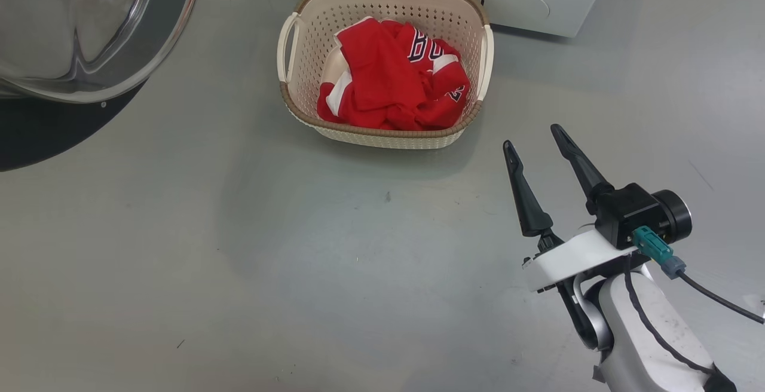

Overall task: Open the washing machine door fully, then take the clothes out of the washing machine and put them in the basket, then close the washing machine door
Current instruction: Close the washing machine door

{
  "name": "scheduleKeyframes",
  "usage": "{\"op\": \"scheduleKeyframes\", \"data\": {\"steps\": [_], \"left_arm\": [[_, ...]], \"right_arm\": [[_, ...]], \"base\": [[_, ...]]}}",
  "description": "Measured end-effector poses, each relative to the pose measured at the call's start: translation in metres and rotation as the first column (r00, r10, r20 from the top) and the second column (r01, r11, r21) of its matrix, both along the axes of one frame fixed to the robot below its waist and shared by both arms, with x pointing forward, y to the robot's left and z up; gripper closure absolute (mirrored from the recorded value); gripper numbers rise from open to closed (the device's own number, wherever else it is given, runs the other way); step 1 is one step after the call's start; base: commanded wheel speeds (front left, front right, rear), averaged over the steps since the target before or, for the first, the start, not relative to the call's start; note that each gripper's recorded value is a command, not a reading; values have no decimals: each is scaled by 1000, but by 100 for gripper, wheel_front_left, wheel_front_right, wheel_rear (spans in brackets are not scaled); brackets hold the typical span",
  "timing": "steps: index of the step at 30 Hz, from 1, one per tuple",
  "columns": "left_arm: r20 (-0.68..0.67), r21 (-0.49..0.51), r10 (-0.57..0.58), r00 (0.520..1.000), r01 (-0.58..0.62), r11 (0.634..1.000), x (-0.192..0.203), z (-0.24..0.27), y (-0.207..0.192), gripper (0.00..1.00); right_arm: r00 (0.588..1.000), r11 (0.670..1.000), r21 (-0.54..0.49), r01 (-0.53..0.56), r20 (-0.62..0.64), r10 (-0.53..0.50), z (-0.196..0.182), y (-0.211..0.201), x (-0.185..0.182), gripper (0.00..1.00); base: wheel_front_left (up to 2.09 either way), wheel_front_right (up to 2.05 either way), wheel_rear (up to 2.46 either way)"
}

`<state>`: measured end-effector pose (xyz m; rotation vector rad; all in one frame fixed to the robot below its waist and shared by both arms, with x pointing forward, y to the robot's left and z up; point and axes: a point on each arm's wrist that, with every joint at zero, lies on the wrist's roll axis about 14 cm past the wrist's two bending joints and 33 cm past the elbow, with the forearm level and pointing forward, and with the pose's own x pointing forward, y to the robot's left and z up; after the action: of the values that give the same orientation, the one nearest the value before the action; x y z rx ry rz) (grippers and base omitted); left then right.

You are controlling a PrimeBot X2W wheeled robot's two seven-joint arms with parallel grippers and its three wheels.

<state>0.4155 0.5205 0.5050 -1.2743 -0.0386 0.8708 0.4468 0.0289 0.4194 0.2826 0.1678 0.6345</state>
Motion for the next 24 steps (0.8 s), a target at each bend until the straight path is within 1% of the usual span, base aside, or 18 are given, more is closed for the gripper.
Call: {"op": "scheduleKeyframes", "data": {"steps": [6, 9, 16, 24], "left_arm": [[31, -62, -98, 995, 100, 993, 21, 4, -18, 100], [25, -85, -123, 992, 125, 988, 22, 0, -23, 100], [3, -101, -204, 979, 204, 974, 25, 2, -31, 100], [14, -129, -277, 961, 276, 952, 24, 6, -42, 100]], "right_arm": [[1000, 1000, 0, -5, 4, 5, 2, 1, -2, 0], [1000, 1000, -1, -7, 4, 7, 2, 1, -3, 0], [1000, 1000, -4, -8, 7, 8, 3, 1, -4, 0], [1000, 1000, 7, -12, 20, 11, 10, 5, -6, 0]], "base": [[0, 0, 0], [0, 0, 0], [0, 0, 0], [0, 0, 0]]}}
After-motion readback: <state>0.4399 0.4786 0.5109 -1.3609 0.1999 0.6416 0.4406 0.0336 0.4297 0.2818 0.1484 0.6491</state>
